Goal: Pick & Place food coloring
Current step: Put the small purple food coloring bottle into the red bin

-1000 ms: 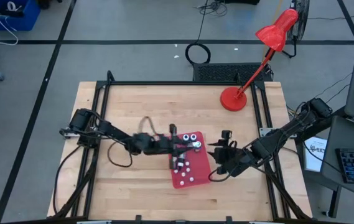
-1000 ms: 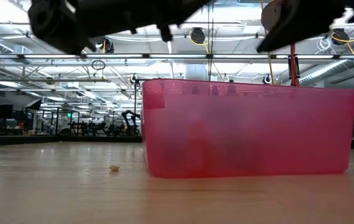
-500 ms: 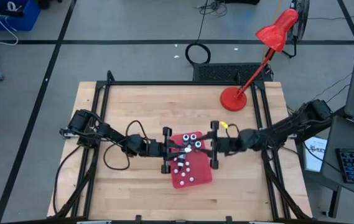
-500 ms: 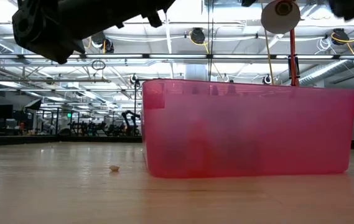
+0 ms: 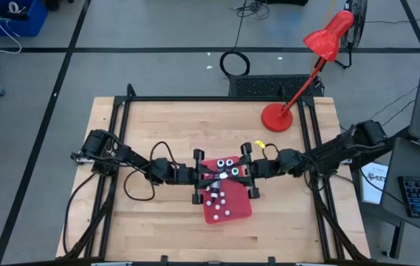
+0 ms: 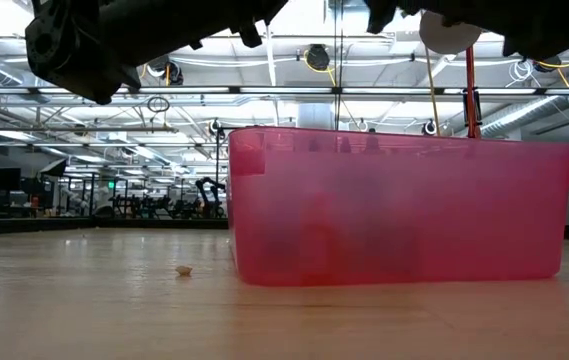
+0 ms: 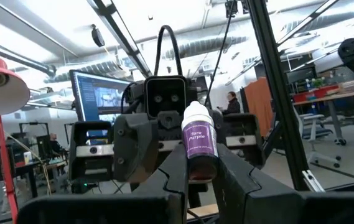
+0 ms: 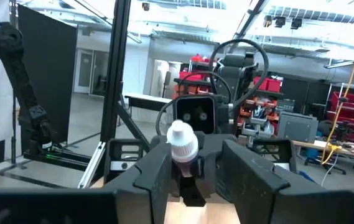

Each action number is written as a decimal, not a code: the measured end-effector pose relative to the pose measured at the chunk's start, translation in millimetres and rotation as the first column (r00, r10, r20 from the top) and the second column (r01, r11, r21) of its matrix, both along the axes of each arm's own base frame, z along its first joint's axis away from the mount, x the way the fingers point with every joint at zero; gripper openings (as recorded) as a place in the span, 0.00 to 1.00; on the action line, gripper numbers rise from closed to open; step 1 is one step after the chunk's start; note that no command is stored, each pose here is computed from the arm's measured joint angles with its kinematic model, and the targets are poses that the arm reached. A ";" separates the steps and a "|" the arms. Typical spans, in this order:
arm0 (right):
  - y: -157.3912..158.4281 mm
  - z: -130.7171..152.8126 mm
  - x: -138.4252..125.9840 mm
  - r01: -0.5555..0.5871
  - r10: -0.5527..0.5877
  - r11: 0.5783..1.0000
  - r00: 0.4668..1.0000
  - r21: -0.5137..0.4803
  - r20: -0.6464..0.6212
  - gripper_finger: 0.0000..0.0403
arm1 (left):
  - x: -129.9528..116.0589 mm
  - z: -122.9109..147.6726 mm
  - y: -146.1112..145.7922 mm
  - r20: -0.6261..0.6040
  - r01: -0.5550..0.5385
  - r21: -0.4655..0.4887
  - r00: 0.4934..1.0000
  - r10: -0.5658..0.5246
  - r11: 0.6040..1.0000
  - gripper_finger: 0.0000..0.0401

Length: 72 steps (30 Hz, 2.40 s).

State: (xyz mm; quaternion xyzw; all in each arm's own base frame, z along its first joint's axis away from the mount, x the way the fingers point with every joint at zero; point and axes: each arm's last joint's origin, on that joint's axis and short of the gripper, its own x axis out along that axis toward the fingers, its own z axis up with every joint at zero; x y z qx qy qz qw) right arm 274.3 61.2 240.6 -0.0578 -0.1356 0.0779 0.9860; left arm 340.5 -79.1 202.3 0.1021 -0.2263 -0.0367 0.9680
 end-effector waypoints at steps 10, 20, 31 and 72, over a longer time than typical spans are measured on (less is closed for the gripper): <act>2.7 -1.7 11.2 0.006 -0.006 1.000 0.999 -0.017 0.038 0.33 | 0.1 -0.1 0.1 -0.003 0.009 -0.018 1.000 -0.009 1.000 0.13; 4.0 -0.4 10.3 -0.041 0.042 0.999 0.998 -0.031 0.044 0.22 | 0.3 -0.6 0.0 -0.010 0.015 -0.027 1.000 -0.015 1.000 0.13; 4.3 -2.7 10.8 -0.041 0.041 0.998 0.999 -0.046 0.016 0.16 | 0.6 -2.0 -0.8 -0.025 0.028 -0.041 0.999 -0.029 0.999 0.13; 48.8 34.4 17.3 0.111 -0.306 0.909 0.832 -0.401 -0.463 0.25 | 3.3 -10.2 -5.1 -0.115 0.032 -0.054 0.993 -0.038 0.998 0.12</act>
